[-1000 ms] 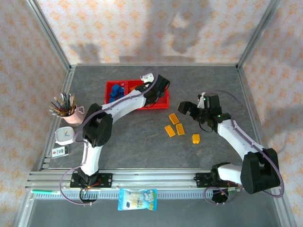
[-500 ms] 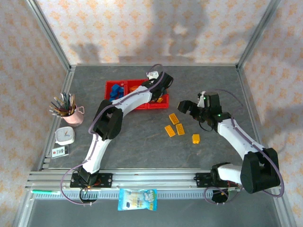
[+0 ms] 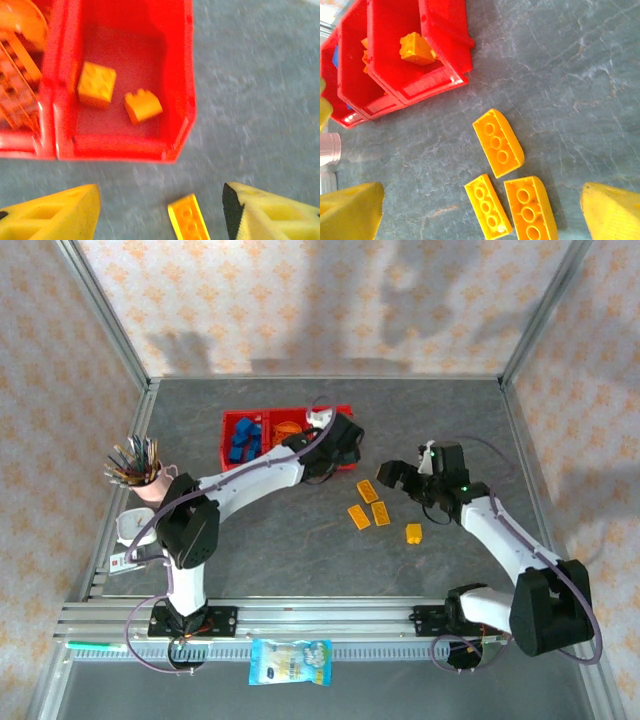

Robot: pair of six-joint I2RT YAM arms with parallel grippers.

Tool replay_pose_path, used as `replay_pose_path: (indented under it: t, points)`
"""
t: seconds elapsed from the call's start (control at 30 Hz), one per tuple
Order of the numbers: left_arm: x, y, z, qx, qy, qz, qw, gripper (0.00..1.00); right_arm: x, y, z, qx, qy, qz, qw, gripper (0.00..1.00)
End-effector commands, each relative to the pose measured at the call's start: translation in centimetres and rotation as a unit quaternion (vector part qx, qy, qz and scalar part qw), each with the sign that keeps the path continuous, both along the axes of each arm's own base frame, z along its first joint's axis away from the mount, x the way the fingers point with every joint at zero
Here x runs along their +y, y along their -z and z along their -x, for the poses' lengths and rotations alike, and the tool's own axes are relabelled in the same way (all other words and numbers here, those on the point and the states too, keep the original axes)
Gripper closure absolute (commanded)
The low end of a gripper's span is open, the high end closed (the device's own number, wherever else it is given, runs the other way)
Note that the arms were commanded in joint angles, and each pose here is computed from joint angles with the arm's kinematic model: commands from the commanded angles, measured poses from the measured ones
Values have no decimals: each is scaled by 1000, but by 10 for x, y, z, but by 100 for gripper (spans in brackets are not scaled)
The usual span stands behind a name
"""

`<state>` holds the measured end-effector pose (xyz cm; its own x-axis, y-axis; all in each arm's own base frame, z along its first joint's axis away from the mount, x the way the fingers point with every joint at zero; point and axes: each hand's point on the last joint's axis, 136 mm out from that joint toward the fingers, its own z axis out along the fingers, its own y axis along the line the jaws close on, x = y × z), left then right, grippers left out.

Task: Sort the legos into containers by color
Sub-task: Place the lego in the container, then pick up the lego from the center of the table.

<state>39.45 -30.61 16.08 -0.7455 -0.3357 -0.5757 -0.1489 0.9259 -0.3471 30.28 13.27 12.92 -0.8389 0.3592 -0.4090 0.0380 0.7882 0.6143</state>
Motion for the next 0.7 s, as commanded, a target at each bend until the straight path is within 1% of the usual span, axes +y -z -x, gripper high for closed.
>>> replay_pose_path:
  t: [0.0,0.17,0.23,0.37,0.53,0.67]
  points:
    - [-17,7,19,15,-9,44,999,31,-6,13,13,18,10,14,1000,0]
    - [-30,24,33,35,-18,52,998,27,-17,28,20,32,30,25,999,0]
    - [-40,33,38,42,-12,55,998,26,-23,32,21,35,44,31,998,0]
    - [-54,59,41,65,-13,40,997,24,-29,37,19,39,56,39,997,0]
    - [-70,85,36,80,-11,25,996,23,-38,40,14,44,78,53,995,0]
    - [-78,102,28,87,-9,7,996,24,-45,37,11,41,91,47,994,0]
